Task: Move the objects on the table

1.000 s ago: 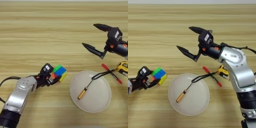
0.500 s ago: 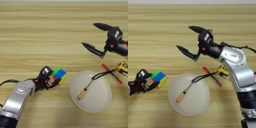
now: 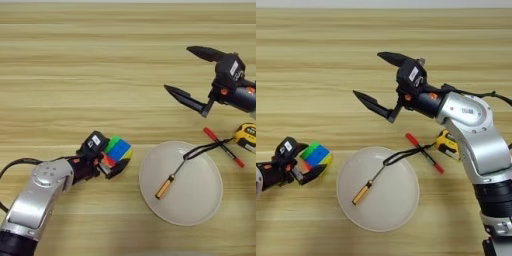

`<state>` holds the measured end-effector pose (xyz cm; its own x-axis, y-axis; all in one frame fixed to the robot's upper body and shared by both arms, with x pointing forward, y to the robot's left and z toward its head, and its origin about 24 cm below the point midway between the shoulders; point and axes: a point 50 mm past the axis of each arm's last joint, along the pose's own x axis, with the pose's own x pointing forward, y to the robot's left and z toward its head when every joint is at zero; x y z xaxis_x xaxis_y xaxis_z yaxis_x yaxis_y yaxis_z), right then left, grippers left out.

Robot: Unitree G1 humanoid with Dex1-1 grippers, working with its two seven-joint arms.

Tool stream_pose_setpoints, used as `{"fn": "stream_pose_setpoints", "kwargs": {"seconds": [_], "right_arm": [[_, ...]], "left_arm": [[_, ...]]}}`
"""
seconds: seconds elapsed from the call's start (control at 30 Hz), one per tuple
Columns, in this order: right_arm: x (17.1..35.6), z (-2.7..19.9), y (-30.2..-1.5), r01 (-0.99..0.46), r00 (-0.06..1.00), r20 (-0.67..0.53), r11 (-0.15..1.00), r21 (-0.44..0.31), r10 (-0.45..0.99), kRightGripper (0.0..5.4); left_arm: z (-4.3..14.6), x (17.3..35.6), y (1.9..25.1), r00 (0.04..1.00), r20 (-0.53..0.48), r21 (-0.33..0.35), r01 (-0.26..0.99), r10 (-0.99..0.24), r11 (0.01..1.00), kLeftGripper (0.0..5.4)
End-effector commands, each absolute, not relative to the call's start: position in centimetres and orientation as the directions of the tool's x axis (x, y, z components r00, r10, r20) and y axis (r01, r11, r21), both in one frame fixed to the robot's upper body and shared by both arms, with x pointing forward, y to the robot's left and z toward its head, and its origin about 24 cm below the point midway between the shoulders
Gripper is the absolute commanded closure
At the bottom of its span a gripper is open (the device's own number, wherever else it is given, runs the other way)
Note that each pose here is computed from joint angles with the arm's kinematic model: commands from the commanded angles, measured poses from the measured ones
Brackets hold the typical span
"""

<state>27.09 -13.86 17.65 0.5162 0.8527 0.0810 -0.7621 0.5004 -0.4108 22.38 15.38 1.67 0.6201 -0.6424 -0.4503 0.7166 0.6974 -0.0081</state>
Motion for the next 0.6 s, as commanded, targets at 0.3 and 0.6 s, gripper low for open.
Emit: {"fn": "stream_pose_setpoints", "kwargs": {"seconds": [0.3,0.6], "right_arm": [[27.3,18.4,-13.7,-0.76,0.507,0.083,0.491,-0.427,0.858,0.0],[27.3,18.5,-13.4,-0.762,0.503,0.086,0.488,-0.425,0.86,0.0]], "left_arm": [[3.3,22.7,15.3,0.648,-0.392,0.082,0.732,-0.653,0.677,0.03],[4.2,23.3,14.7,0.636,-0.364,0.141,0.76,-0.68,0.635,0.03]]}}
